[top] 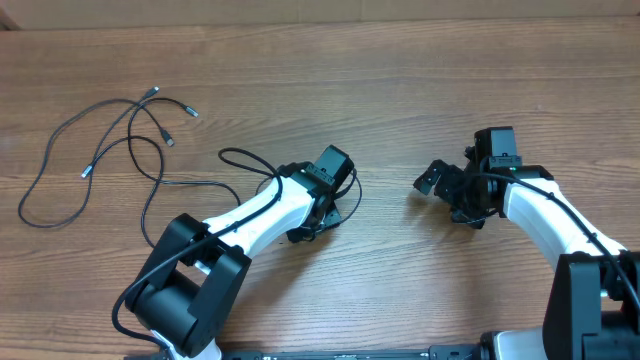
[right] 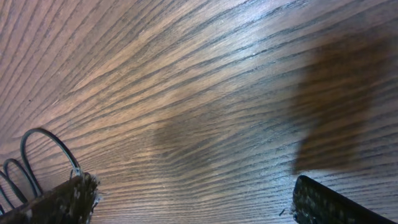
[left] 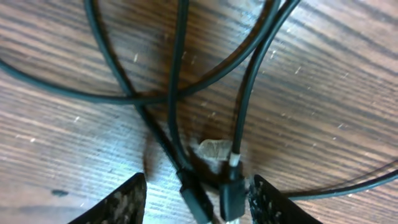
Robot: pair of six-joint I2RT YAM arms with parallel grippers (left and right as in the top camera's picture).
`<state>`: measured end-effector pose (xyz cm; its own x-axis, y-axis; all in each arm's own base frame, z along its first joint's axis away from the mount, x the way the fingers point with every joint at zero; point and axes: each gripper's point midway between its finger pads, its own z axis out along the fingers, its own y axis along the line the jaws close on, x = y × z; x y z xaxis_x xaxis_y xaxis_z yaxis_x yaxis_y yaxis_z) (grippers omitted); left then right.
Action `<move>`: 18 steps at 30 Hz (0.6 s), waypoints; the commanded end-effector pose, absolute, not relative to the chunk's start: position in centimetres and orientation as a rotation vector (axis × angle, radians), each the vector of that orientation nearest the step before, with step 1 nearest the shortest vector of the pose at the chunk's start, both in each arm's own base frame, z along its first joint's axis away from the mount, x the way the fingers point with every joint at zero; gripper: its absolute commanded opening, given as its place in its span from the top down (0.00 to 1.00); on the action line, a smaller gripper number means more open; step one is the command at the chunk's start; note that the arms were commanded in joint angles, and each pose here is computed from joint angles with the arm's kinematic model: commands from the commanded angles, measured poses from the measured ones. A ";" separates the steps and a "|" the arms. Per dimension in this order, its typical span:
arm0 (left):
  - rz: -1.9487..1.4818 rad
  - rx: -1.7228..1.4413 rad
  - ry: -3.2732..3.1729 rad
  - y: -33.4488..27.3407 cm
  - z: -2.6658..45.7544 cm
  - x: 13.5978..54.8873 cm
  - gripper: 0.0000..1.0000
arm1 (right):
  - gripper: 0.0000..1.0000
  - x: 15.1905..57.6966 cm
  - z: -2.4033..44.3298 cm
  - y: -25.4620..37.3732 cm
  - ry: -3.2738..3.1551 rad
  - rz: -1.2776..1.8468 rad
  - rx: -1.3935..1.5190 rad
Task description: Untangle cables
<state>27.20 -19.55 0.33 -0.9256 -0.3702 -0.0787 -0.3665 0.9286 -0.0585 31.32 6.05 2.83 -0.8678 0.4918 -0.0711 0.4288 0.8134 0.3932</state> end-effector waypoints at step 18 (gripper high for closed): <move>-0.068 -0.667 2.961 -19.0 -0.9 26.5 0.82 | 0.00 31.7 3.2 6.0 2.813 0.561 0.718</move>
